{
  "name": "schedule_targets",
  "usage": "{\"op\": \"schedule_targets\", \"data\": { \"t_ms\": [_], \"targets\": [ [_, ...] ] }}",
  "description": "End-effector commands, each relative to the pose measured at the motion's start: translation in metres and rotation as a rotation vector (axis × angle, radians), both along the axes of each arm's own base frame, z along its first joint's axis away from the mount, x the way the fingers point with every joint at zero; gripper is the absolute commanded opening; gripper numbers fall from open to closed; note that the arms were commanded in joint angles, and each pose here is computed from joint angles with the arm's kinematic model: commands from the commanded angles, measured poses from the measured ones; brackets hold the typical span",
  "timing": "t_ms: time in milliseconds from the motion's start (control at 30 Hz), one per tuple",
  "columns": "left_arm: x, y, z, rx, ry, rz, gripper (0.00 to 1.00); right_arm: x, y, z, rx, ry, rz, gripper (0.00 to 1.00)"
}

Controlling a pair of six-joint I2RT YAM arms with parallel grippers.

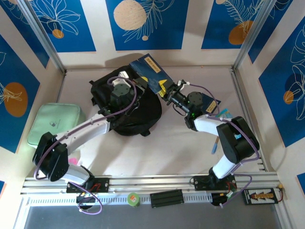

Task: Pack the student bag
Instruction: Pass the book, then open the student bag at the top-center of the table.

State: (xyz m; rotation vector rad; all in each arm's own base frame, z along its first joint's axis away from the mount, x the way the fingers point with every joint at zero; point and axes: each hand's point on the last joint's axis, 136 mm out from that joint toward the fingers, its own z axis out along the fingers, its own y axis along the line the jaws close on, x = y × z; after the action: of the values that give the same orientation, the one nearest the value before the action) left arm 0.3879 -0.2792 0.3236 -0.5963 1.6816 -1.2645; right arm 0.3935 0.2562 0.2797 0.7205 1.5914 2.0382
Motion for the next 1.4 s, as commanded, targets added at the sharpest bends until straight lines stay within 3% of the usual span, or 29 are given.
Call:
{"op": "schedule_targets", "data": {
  "t_ms": [0, 133, 300, 400, 500, 633, 733, 867, 1033, 1167, 1367],
  "targets": [
    [-0.009, 0.013, 0.023, -0.048, -0.049, 0.038, 0.0, 0.002, -0.006, 0.011, -0.011, -0.044, -0.034, 0.18],
    [-0.014, 0.023, -0.001, 0.043, -0.001, 0.043, 0.2, -0.001, -0.013, 0.003, -0.099, -0.053, -0.043, 0.08],
    [-0.03, 0.038, -0.051, 0.326, 0.096, -0.016, 0.69, -0.011, -0.032, -0.009, -0.279, -0.151, -0.036, 0.04],
    [-0.044, 0.045, -0.082, 0.553, 0.13, -0.116, 0.82, -0.025, -0.043, -0.017, -0.421, -0.257, -0.005, 0.02],
    [-0.062, 0.042, -0.1, 0.775, 0.087, -0.281, 0.88, -0.04, -0.056, -0.031, -0.565, -0.313, 0.024, 0.02],
    [-0.089, 0.034, -0.116, 1.06, -0.005, -0.573, 0.92, -0.056, -0.077, -0.047, -0.736, -0.317, 0.017, 0.02],
    [-0.097, 0.038, -0.125, 1.226, -0.029, -0.697, 0.93, -0.062, -0.095, -0.052, -0.802, -0.289, -0.022, 0.02],
    [-0.102, 0.043, -0.139, 1.412, -0.035, -0.846, 0.92, -0.066, -0.115, -0.052, -0.807, -0.259, -0.071, 0.02],
    [-0.101, 0.058, -0.165, 1.63, 0.023, -1.009, 0.88, -0.078, -0.111, -0.041, -0.812, -0.369, -0.024, 0.02],
    [-0.101, 0.063, -0.178, 1.695, 0.043, -1.077, 0.85, -0.088, -0.105, -0.035, -0.817, -0.468, 0.027, 0.02],
    [-0.079, 0.071, -0.173, 1.785, 0.029, -0.962, 0.73, -0.095, -0.1, -0.036, -0.825, -0.526, 0.068, 0.02]
  ]
}}
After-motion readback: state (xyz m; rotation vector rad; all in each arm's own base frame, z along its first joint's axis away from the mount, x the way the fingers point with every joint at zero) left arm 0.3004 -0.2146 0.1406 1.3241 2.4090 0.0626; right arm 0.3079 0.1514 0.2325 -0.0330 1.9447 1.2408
